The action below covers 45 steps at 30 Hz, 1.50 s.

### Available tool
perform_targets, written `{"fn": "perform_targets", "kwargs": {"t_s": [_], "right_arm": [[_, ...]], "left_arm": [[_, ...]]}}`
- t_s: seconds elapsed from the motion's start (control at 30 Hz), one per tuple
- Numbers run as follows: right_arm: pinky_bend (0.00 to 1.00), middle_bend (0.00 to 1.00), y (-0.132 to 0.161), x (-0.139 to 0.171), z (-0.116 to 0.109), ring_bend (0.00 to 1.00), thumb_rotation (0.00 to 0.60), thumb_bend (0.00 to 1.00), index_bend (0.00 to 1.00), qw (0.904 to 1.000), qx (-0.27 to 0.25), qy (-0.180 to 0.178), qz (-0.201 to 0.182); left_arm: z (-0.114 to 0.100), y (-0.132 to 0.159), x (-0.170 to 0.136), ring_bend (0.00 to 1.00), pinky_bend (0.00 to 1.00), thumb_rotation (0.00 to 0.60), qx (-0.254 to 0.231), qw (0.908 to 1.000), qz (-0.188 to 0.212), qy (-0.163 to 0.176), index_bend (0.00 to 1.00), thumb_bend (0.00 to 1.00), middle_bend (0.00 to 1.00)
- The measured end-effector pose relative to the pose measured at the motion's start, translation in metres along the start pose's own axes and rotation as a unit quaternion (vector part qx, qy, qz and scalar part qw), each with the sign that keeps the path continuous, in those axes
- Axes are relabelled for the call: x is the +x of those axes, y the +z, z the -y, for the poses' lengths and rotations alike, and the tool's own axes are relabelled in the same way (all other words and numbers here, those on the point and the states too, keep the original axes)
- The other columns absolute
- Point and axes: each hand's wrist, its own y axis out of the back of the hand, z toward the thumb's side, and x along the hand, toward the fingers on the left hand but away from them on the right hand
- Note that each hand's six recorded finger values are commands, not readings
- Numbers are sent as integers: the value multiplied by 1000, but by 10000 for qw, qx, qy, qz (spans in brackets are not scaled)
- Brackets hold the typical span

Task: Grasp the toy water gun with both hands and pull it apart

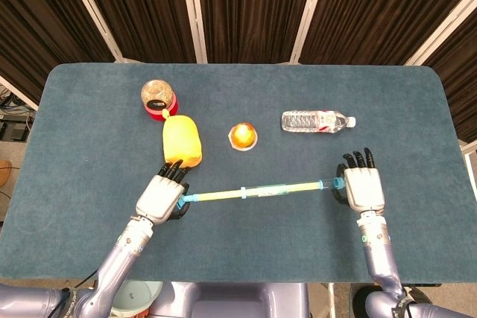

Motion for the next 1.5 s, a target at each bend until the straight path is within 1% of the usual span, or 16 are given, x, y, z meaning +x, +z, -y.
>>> {"fn": "perform_targets", "kwargs": {"t_s": [0.37,0.63,0.8,1.07,1.5], "right_arm": [[66,247,-28,-10,-9,149,600,454,771,9992,226,-93,330],[66,247,-49,-14,-16,150,600,454,777,9963,500,-37,701],[66,248,-62,-15,-20,151,600,454,777,9942,583,-16,903],[66,247,-73,-15,-25,151,600,454,780,9924,671,-19,1028],[66,246,-89,-15,-30,152,600,455,788,9892,755,8,1256]], "left_arm": [[-9,-6,-7,37,128,600,-34,10000,51,76,573,418,133],[-21,-15,-8,37,128,600,-24,9998,6,188,574,419,134],[-23,-21,-10,37,128,600,0,9998,-33,192,573,419,135],[-21,-26,-13,37,128,600,31,9999,-45,146,573,419,134],[-23,-32,-14,37,128,600,36,9998,-66,165,575,419,135]]}}
